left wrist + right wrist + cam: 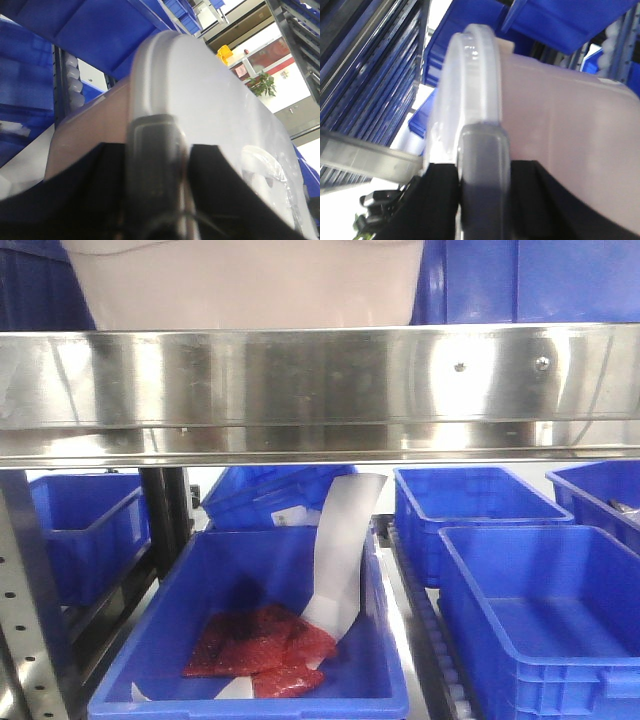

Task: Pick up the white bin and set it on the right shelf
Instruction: 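Lower the bin onto the upper shelf and open both grippers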

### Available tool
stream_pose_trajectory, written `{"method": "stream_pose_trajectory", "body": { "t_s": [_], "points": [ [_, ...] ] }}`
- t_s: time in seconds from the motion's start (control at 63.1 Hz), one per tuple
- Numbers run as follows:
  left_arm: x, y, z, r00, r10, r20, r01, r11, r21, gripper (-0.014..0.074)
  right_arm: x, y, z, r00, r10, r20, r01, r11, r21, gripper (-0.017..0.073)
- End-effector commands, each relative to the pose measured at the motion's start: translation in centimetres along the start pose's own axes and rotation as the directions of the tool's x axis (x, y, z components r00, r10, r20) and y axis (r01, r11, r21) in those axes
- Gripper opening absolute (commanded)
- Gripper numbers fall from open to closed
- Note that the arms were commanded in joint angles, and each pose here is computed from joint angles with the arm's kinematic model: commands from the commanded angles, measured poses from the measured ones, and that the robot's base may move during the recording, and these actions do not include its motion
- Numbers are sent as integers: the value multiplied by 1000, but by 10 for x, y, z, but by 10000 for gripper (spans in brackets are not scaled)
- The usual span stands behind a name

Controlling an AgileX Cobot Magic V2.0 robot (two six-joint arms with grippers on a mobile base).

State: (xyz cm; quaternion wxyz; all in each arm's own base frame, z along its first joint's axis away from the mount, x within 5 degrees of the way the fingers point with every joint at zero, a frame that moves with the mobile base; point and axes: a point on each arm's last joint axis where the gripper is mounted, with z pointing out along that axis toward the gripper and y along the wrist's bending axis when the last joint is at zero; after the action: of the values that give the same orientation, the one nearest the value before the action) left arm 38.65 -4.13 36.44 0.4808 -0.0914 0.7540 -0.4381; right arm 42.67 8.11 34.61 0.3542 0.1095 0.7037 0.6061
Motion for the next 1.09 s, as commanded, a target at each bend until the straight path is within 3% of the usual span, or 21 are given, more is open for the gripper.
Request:
{"method": "stream_pose_trajectory", "body": {
  "t_s": [0.0,0.063,0.381,0.523,0.618,0.682,0.825,0.936,1.078],
  "points": [
    [1,-42,-7,998,42,-37,-35,984,176,372,11,62,-5,998,-18,-65,1,966,-259,528],
    [2,-43,-8,998,44,-45,-35,982,184,420,11,62,-5,997,-33,-63,15,967,-256,646],
    [1,-41,-9,998,51,-48,-41,983,180,455,5,57,-13,994,-90,-55,77,974,-214,627],
    [-1,-39,-13,995,86,-48,-77,984,158,455,-2,51,-25,985,-165,-53,157,979,-127,627],
    [-3,-39,-18,990,129,-49,-121,983,140,455,-6,50,-32,967,-245,-64,242,969,-50,627],
    [-4,-41,-21,985,169,-45,-162,978,131,455,-8,54,-35,947,-310,-81,311,951,-8,627],
    [-7,-47,-29,952,302,-54,-297,951,89,452,-13,66,-38,871,-473,-135,485,872,74,627],
    [-12,-55,-37,905,421,-65,-419,907,44,452,-18,78,-41,807,-567,-165,586,803,108,627],
    [-20,-72,-52,829,555,-67,-556,831,6,452,-23,90,-45,747,-635,-198,663,733,152,627]
  ]
}}
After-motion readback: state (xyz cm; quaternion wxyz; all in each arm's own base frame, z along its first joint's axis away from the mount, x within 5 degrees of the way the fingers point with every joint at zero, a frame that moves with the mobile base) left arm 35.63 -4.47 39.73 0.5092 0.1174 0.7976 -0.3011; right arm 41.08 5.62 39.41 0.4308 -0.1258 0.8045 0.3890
